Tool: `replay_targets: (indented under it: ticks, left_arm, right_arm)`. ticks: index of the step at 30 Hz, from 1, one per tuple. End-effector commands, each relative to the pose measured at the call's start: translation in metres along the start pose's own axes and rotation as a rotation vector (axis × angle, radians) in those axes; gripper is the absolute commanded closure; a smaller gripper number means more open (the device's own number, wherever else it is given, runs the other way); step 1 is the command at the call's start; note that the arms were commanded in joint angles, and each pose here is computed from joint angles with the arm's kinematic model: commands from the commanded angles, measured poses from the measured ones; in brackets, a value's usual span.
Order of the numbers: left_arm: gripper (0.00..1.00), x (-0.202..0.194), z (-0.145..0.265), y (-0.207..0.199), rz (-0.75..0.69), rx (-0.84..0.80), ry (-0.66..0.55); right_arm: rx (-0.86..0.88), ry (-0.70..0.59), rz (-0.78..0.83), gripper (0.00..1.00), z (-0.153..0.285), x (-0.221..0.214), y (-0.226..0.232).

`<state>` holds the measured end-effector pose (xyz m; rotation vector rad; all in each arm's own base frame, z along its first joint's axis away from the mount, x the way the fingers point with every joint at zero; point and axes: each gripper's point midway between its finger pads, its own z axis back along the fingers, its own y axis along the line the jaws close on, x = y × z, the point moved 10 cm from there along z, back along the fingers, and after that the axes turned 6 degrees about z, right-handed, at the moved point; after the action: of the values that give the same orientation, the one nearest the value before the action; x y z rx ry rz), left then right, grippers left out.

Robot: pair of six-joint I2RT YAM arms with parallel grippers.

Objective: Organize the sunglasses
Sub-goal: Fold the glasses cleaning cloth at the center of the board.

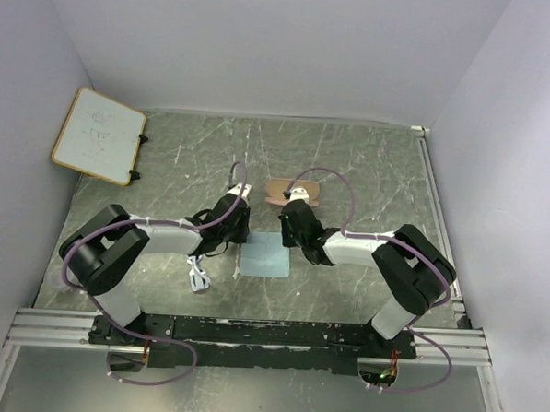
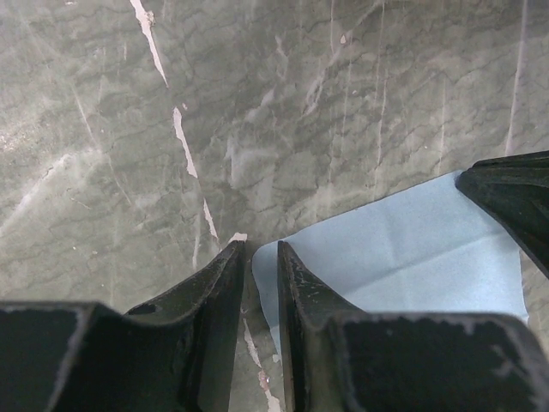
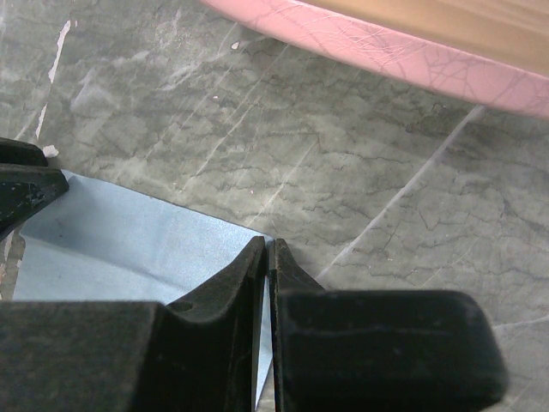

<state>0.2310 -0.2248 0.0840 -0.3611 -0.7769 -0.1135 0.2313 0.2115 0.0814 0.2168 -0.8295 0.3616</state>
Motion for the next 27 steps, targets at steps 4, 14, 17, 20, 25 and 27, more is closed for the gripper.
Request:
replay_targets:
  ticks: [4,14,17,20,25,27]
  left_arm:
    - [0.69,-0.006,-0.004,0.000,-0.035,0.043,0.028]
    - [0.67,-0.012,-0.001,-0.006,-0.070,0.117,0.032]
    - [0.67,-0.016,-0.001,-0.005,-0.065,0.120,0.038]
    - [0.68,-0.018,-0.003,-0.005,-0.063,0.129,0.043]
    - [0.72,-0.018,-0.004,-0.003,-0.063,0.146,0.041]
    - [0.74,-0.018,-0.005,-0.003,-0.062,0.145,0.042]
  right_arm:
    - [-0.006,0.021,-0.005,0.94,-0.002,-0.006,-0.002]
    - [-0.004,0.020,-0.008,0.94,-0.002,-0.006,-0.001]
    - [-0.002,0.021,-0.008,0.94,-0.002,-0.007,-0.002]
    - [-0.003,0.020,-0.009,0.94,-0.002,-0.007,-0.002]
    - [-0.003,0.021,-0.010,0.94,-0.002,-0.007,-0.001]
    - [-0.003,0.020,-0.009,0.94,-0.002,-0.006,-0.002]
